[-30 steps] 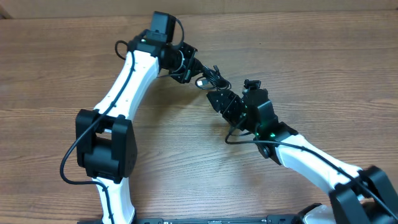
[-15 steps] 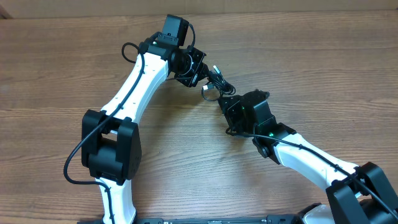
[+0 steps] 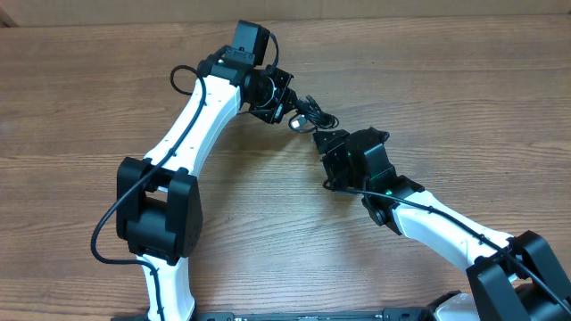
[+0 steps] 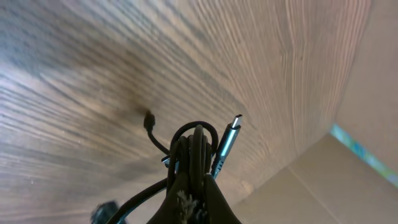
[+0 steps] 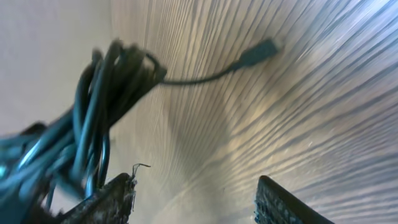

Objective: Untangle cables

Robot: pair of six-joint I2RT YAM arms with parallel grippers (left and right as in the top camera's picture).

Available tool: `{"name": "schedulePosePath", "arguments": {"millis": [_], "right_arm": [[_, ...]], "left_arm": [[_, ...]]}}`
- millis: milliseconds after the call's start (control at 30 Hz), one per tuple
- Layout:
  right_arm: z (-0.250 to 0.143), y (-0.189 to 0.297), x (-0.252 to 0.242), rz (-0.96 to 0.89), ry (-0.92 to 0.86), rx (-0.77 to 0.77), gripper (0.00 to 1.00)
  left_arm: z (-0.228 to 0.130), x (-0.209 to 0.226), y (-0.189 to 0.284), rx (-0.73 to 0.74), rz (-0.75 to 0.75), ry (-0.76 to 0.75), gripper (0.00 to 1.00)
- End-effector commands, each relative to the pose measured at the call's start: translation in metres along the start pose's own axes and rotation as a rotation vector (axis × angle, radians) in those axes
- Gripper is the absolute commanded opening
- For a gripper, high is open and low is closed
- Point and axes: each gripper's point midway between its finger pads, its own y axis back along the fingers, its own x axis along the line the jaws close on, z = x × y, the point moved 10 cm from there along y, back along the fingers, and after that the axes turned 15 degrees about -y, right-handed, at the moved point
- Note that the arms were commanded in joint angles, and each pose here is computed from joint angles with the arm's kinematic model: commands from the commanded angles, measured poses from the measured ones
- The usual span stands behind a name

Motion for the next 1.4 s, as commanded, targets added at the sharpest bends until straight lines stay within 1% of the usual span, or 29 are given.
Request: {"name": "schedulePosePath", "arguments": {"millis": [0,167,200,233,267,333,367,400,433,467,533,600,733,900,1100,1300,1367], "right_arm": [[-0.009,0.006,0.01,0.039,0.034,0.071,0.62],[-0.009,0.011,0.017,0.075,0.085,0.057,0.63],[-0.009,0.011,0.017,0.074,0.099,0.053,0.63],[-0.007,0.011,0.017,0.075,0.124,0.049,0.63],[-0.005,0.012,0.018,0.079,0.162,0.045,0.63],[0.0,0.015,0.021,0.087,0.278,0.055,0.62],[0.004,0.018,0.023,0.09,0.336,0.062,0.62],[0.009,0.022,0.025,0.098,0.395,0.068,0.62],[0.013,0.026,0.028,0.106,0.432,0.068,0.62],[0.018,0.031,0.031,0.118,0.467,0.064,0.63],[0.027,0.039,0.038,0.149,0.501,0.054,0.63],[0.035,0.043,0.043,0.172,0.496,0.029,0.63],[0.046,0.043,0.044,0.17,0.478,0.002,0.56],[0.045,0.038,0.043,0.171,0.483,0.003,0.57],[0.043,0.039,0.054,0.253,0.534,-0.007,0.57],[0.045,0.038,0.055,0.259,0.561,-0.028,0.56],[0.045,0.035,0.053,0.255,0.584,-0.027,0.5]], "left_arm": [[0.009,-0.006,0.009,-0.064,-0.012,0.02,0.04],[0.009,-0.006,0.009,-0.069,-0.009,0.013,0.04],[0.009,-0.006,0.009,-0.07,-0.011,-0.014,0.04],[0.009,-0.008,0.009,-0.074,-0.017,-0.075,0.04],[0.011,-0.01,0.009,-0.084,-0.028,-0.181,0.04],[0.016,-0.018,0.011,-0.123,-0.067,-0.535,0.04],[0.017,-0.021,0.012,-0.136,-0.086,-0.687,0.04],[0.017,-0.025,0.013,-0.138,-0.118,-0.851,0.04],[0.016,-0.028,0.014,-0.127,-0.154,-0.985,0.04],[0.012,-0.03,0.015,-0.1,-0.207,-1.16,0.04],[0.004,-0.03,0.015,-0.053,-0.288,-1.376,0.04],[-0.002,-0.029,0.016,-0.012,-0.349,-1.469,0.04],[-0.011,-0.028,0.017,0.041,-0.444,-1.555,0.04],[-0.018,-0.03,0.02,0.083,-0.555,-1.588,0.04],[-0.02,-0.025,0.02,0.118,-0.542,-1.56,0.04],[-0.027,-0.025,0.019,0.16,-0.572,-1.545,0.04],[-0.029,-0.025,0.018,0.168,-0.581,-1.547,0.04]]}}
